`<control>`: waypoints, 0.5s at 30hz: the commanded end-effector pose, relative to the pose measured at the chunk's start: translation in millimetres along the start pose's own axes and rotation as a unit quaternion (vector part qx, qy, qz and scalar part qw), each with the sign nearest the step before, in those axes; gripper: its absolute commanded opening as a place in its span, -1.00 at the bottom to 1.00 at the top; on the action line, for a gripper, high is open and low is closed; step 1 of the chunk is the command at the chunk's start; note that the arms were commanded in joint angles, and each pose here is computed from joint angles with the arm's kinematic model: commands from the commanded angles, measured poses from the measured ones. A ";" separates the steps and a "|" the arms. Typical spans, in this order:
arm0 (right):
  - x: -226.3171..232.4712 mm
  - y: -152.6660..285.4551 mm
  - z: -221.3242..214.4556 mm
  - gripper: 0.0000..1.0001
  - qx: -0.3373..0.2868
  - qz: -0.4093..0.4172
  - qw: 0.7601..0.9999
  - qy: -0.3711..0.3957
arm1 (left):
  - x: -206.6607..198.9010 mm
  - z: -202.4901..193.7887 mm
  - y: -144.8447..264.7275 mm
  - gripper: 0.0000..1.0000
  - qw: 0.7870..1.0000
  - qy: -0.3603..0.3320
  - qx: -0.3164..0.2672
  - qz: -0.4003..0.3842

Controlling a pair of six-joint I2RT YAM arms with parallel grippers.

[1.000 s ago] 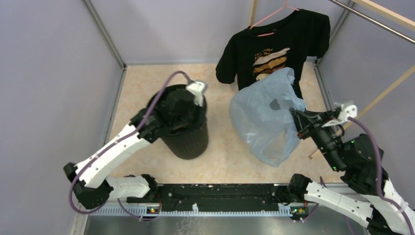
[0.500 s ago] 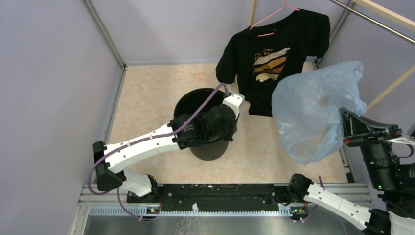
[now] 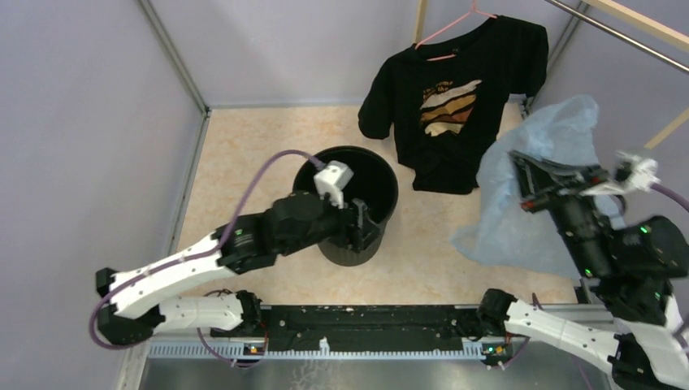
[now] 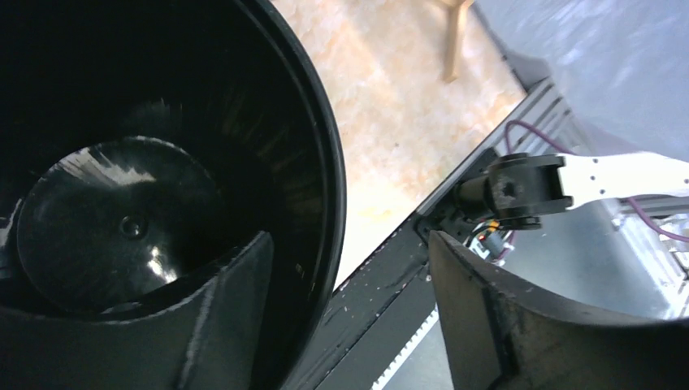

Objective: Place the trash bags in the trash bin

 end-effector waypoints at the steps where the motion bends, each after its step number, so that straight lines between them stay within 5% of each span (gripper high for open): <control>1: 58.2 -51.2 9.6 -1.00 -0.010 0.136 0.991 -0.004 | 4.0 9.7 49.5 0.65 0.992 0.055 -0.085 -0.069; 5: 116.3 -89.3 20.8 -1.00 -0.026 0.280 0.958 -0.064 | 24.0 3.0 82.4 0.66 0.988 0.098 -0.109 -0.056; 9: 168.2 -117.7 32.4 -1.00 -0.038 0.413 0.899 -0.139 | 40.1 -2.9 112.9 0.65 0.978 0.134 -0.142 -0.077; 15: 180.4 -126.2 67.9 -1.00 -0.098 0.445 0.866 -0.205 | 54.9 -6.7 141.2 0.65 0.970 0.155 -0.165 -0.082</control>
Point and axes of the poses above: each gripper's point midway between its finger pads, its own y axis back along the fingers, its own x axis along the line the jaws close on, z = x × y, the point moved 10 cm from there along y, back along the fingers, and after that the axes turned 10 degrees about y, right-handed, at the moved point
